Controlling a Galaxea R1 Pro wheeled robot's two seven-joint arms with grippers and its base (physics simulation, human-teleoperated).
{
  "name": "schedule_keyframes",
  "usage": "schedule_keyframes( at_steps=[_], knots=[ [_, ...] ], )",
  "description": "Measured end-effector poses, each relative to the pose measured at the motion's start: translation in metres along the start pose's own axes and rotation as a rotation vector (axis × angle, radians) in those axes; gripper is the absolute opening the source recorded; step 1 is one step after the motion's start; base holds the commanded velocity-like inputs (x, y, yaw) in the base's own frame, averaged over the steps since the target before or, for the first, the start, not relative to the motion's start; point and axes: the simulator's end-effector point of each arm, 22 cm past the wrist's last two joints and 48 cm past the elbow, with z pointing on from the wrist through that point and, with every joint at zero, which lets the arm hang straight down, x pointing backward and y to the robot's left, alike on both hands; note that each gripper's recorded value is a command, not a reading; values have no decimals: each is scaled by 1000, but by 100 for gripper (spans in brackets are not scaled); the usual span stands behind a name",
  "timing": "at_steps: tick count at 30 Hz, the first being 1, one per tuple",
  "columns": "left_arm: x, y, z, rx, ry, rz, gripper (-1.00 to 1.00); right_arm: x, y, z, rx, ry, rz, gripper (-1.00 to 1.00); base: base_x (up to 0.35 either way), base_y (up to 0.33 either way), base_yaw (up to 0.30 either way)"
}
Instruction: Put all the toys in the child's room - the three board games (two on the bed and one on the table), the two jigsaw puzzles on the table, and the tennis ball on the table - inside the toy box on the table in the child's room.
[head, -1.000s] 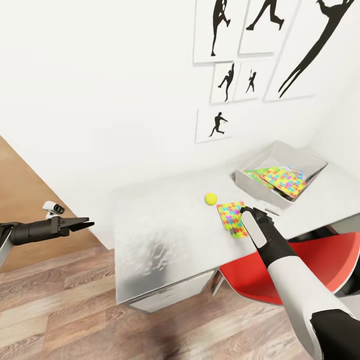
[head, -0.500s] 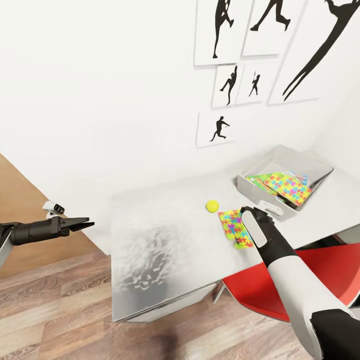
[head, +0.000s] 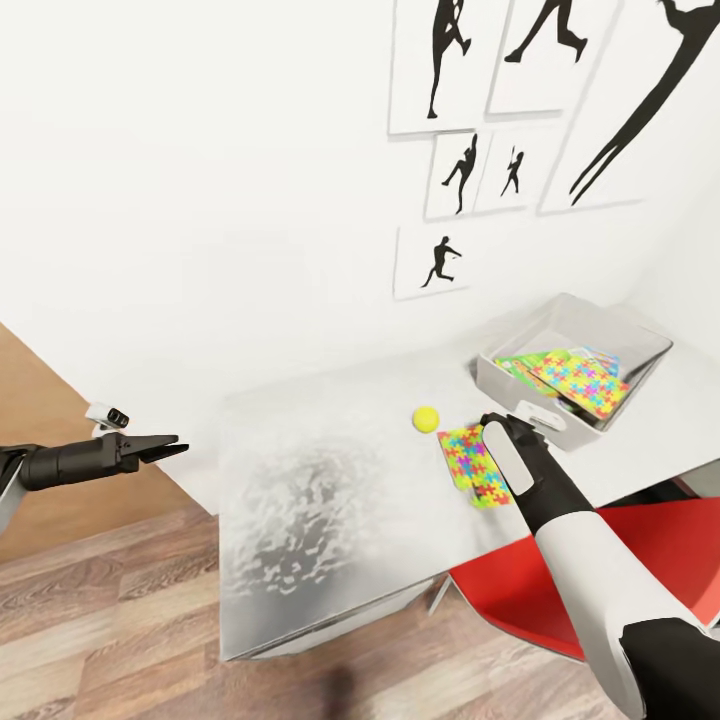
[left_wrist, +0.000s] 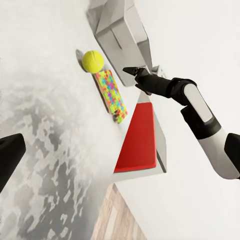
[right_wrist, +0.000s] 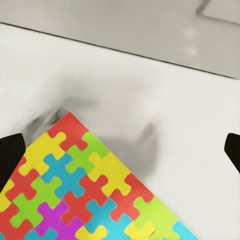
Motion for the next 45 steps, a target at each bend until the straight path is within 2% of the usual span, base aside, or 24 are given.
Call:
schedule_keyframes(
  at_steps=[45],
  knots=[
    [1, 2, 1, 1, 1, -6, 100, 11, 9, -1, -8, 14, -18, 100, 27, 25, 0]
  ],
)
